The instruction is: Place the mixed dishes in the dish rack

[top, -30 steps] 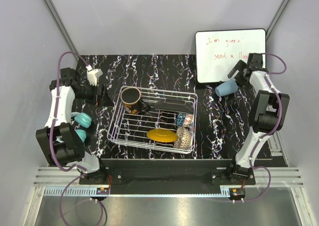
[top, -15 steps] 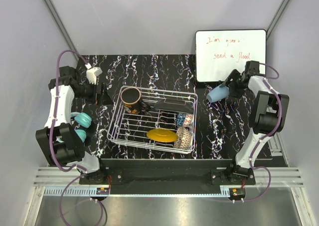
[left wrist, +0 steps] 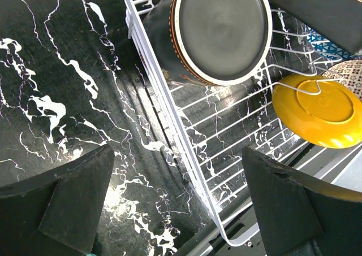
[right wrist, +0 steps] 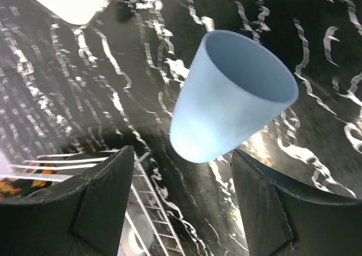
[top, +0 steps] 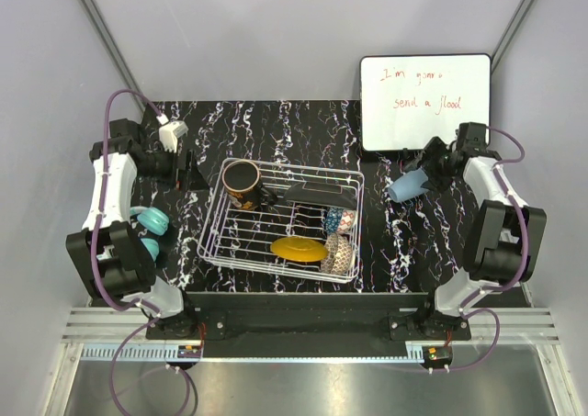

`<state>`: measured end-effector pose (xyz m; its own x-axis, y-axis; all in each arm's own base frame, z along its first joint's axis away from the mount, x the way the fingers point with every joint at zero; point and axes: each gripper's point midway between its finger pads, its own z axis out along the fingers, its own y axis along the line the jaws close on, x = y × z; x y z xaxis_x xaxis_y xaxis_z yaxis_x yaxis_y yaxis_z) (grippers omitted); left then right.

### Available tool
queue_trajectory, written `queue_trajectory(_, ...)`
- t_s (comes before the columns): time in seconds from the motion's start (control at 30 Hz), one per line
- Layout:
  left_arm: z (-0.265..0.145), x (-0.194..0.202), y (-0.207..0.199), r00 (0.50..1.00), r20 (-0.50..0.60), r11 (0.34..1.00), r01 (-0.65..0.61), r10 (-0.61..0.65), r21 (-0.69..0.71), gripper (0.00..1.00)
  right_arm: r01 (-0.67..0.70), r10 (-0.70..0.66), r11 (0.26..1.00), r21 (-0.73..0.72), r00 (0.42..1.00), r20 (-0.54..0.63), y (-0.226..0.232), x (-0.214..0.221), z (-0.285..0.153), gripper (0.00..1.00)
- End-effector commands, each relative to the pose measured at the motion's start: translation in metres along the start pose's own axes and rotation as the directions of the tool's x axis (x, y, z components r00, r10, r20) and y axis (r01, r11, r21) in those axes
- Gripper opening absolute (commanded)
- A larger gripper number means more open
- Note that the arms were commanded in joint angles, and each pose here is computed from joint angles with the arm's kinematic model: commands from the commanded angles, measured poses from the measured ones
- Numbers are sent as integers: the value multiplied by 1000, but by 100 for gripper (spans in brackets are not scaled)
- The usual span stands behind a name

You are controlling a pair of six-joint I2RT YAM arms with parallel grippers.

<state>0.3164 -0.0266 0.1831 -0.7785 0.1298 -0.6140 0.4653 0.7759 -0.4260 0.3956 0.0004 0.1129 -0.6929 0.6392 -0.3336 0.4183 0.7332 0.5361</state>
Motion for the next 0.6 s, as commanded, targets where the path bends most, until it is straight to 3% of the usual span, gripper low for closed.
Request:
queue_trajectory(0.0,-4,-17,-3,998,45,999,-33,33,10,99,34,-38,998,54,996,76,-3,-14,-15,78)
queue_trajectory(0.3,-6,-16,-4,998,47,999,-41,41,0,99,96,-150,977,192,944,292,6,-98,-40,83)
queue_trajectory(0.57,-11,-18,-7,996,56,998,-63,64,-15,99,80,-120,967,243,980,156,-32,-76,4,81)
